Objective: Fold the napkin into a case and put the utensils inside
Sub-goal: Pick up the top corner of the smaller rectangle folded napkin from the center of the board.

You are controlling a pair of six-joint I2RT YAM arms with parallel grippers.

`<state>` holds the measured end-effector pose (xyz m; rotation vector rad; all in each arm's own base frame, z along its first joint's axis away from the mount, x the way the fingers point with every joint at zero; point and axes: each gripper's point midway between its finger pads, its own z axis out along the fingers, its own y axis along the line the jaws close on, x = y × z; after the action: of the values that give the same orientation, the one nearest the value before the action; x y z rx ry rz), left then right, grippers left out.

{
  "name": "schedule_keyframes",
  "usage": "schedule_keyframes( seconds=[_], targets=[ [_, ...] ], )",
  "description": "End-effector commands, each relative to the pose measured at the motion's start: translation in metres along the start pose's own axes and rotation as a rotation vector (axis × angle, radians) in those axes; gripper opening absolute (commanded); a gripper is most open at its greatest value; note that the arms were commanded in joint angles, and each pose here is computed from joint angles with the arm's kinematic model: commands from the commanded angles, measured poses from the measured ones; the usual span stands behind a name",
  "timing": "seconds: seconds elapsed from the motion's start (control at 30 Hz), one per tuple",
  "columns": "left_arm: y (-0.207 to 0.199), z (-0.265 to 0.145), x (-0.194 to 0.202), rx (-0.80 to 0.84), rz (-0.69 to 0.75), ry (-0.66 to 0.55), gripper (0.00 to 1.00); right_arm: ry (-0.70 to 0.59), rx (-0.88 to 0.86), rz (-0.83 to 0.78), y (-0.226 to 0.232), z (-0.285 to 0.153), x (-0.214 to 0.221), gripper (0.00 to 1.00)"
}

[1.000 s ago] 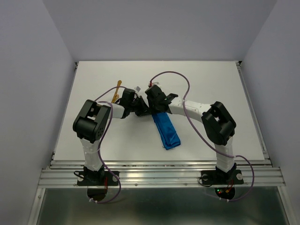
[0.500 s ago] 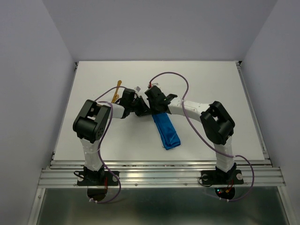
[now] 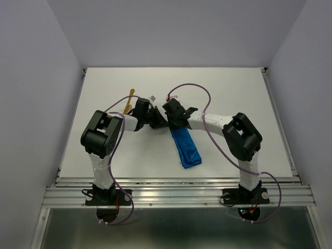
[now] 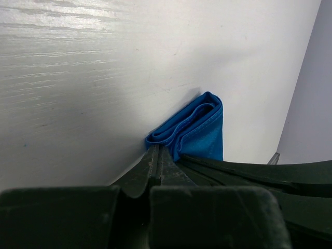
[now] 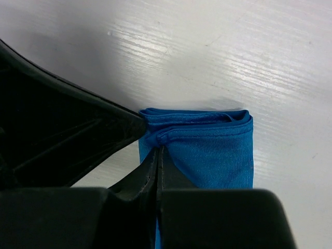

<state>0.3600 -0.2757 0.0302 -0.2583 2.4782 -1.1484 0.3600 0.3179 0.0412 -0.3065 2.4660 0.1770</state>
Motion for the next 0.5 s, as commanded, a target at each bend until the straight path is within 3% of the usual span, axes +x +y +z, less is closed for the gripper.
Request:
schedule_keyframes(
  seconds=[0.0,0.03,0.07,0.1,0.47],
  targets=[
    [-0.022,-0.007,-0.008,0.057,0.044,-0.026,0.00,-0.087,-0.080,0.029,0.014,-0.022,-0.028,0.03],
    [-0.022,-0.006,-0.007,0.056,0.043,-0.023,0.00,-0.082,-0.084,0.014,0.014,-0.021,-0.027,0.11],
    [-0.022,-0.006,-0.008,0.057,0.045,-0.024,0.00,-0.077,-0.091,0.010,0.015,-0.021,-0.026,0.25],
    [-0.021,-0.006,-0.007,0.055,0.043,-0.020,0.00,-0.075,-0.093,0.002,0.015,-0.022,-0.025,0.29],
    [-0.019,-0.004,-0.007,0.052,0.039,-0.017,0.00,-0.098,-0.063,-0.050,0.003,-0.035,-0.028,0.28]
  ],
)
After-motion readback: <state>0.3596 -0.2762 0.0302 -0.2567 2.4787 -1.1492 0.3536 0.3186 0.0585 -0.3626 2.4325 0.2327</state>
